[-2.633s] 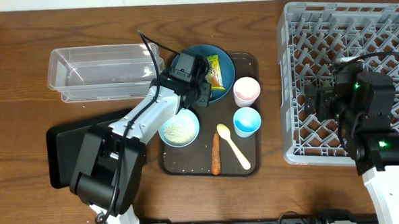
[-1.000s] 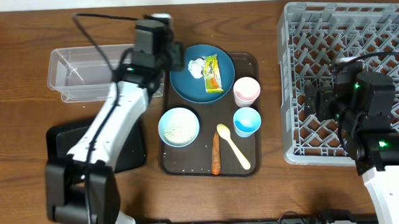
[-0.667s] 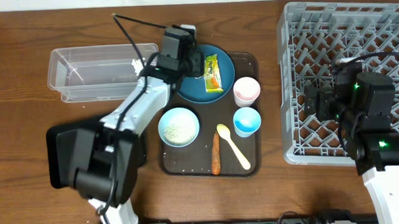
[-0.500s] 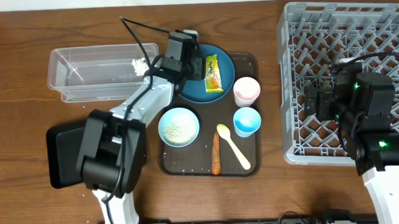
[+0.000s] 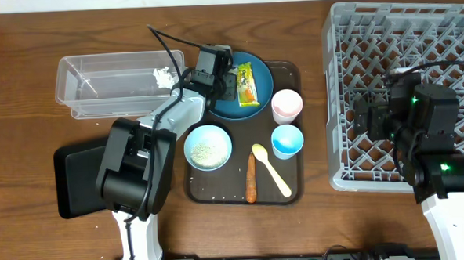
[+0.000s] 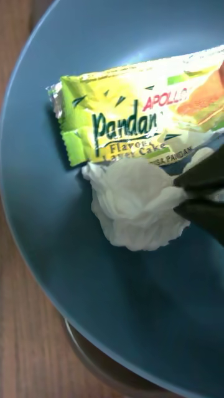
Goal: Sort waste into correct bins and load items into the dishwasher rack
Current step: 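Return the left gripper to the plate and grasp the second tissue, then move the tissue with the left gripper and release it into the clear bin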
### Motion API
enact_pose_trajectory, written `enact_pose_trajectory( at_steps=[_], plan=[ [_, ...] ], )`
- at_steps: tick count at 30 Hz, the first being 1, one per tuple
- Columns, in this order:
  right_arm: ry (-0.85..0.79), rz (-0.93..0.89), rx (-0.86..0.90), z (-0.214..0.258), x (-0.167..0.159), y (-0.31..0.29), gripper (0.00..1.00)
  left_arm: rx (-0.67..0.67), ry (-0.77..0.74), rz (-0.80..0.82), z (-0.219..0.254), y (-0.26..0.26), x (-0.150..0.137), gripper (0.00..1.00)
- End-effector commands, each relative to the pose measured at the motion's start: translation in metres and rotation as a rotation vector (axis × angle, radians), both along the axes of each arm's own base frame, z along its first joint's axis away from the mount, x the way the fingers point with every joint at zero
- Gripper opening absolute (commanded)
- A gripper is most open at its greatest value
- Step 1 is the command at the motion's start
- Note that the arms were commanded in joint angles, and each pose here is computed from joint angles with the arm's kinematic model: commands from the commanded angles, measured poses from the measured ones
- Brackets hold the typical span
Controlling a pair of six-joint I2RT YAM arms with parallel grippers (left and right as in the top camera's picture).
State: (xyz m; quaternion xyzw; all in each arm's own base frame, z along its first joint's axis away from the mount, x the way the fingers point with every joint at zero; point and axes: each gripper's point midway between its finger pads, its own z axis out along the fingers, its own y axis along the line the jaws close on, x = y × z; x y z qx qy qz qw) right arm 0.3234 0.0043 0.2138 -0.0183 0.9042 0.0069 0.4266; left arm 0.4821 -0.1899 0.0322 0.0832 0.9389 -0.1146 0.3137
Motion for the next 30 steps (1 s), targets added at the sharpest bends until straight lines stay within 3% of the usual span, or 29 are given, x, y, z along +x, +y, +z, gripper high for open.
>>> enact_pose_trajectory(
  at_steps=[1,7,14,17,23,30],
  plan=[
    [-0.017,0.011,0.018,0.008,0.002,0.007,0.99,0.001,0.002,-0.008,0.0,-0.002,-0.002,0.06],
    [-0.012,0.011,0.018,0.007,0.001,0.007,0.99,-0.01,-0.065,0.004,0.034,0.001,0.004,0.06],
    [-0.01,0.005,0.013,0.007,0.001,0.005,0.98,0.028,-0.26,0.002,0.128,0.016,0.005,0.06],
    [-0.01,0.005,0.013,0.007,0.001,0.005,0.99,0.094,-0.298,0.087,0.153,0.046,0.001,0.07],
    [-0.01,0.005,0.013,0.007,0.001,0.005,0.99,0.213,-0.209,0.23,0.141,0.11,-0.008,0.06],
    [-0.01,0.005,0.013,0.007,0.001,0.005,0.99,0.212,-0.107,0.367,0.11,0.16,-0.009,0.06]
  ],
)
